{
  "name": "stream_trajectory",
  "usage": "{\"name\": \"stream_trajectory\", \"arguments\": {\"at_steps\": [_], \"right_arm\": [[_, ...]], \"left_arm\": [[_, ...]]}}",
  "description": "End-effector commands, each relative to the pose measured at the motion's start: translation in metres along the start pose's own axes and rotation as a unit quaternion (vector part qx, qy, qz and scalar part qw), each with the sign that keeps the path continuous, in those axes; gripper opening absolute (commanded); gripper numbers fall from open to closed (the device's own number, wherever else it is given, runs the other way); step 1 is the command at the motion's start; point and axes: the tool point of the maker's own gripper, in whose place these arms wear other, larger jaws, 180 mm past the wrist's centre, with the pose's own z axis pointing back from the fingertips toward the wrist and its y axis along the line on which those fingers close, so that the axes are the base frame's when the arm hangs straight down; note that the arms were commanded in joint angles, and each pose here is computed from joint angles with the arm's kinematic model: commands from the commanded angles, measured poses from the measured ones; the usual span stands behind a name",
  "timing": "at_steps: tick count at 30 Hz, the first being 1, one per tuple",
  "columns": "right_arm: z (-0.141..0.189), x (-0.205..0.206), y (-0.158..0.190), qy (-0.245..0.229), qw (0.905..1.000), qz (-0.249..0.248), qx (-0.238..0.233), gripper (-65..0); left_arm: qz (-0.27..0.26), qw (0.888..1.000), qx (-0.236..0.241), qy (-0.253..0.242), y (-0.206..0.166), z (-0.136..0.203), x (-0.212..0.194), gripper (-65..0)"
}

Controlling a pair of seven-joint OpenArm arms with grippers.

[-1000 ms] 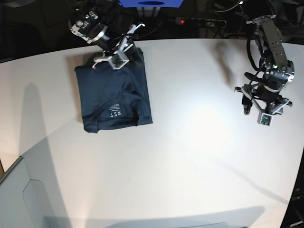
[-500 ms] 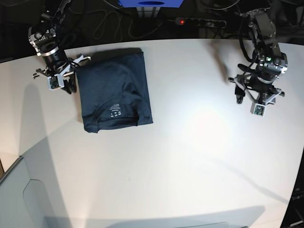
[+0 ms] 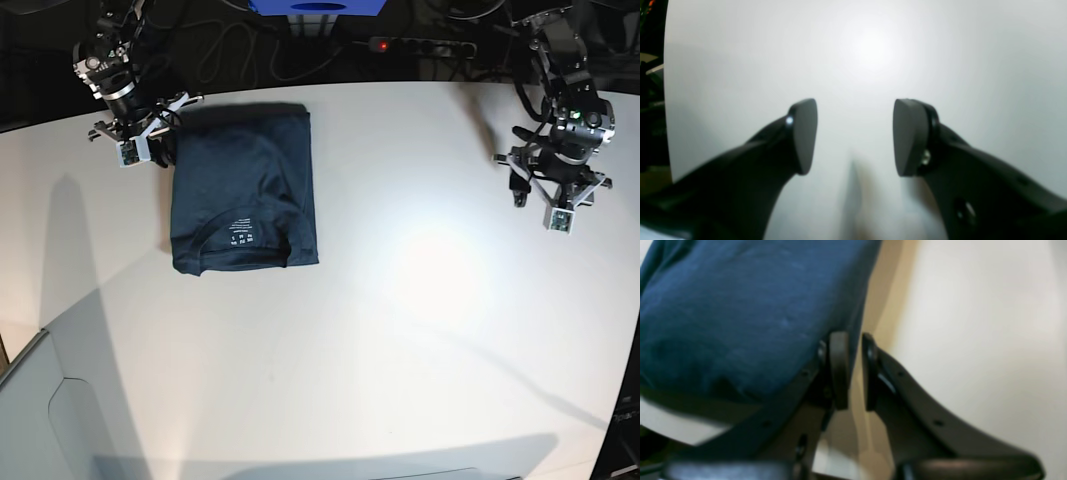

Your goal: Fold the T-shirt properly

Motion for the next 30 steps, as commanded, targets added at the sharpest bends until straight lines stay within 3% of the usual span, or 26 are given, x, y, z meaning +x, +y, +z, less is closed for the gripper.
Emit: {"name": "stream_trajectory", "arguments": {"at_steps": [1,7,11,16,23,28,30], "right_arm": [[0.006,0.015,-0.005,-0.028,0.9996,0.007,-0.004,-59.6],[0.032,0.055,-0.006,-0.093,0.9955,0.011,-0.011,-59.6],[0.045,0.072,0.015,-0.117,0.9928,0.020,0.013,-59.6],[0.031,0.053,0.051,-0.095,0.9930,0.000,0.071,-59.6],[0.007,0.011,0.051,-0.049,0.9939,-0.048,0.086,-59.6],[0.015,0.024,0.047,-0.090,0.9914,-0.046,0.084,-59.6],[0.025,0.035,0.047,-0.114,0.9895,-0.037,0.081,-59.6]], "left_arm": [[0.001,1.000,0.011,-0.014,0.007,0.005,0.005,-30.5],[0.014,1.000,0.020,-0.006,0.009,0.013,-0.007,-30.5],[0.005,1.000,0.019,-0.003,0.004,0.022,-0.011,-30.5],[0.015,1.000,0.011,0.005,-0.008,0.028,-0.022,-30.5],[0.035,0.999,-0.008,0.034,-0.030,0.035,-0.050,-30.6],[0.053,0.997,-0.021,0.056,-0.045,0.041,-0.071,-30.8],[0.057,0.996,-0.025,0.068,-0.050,0.044,-0.080,-33.6]]}}
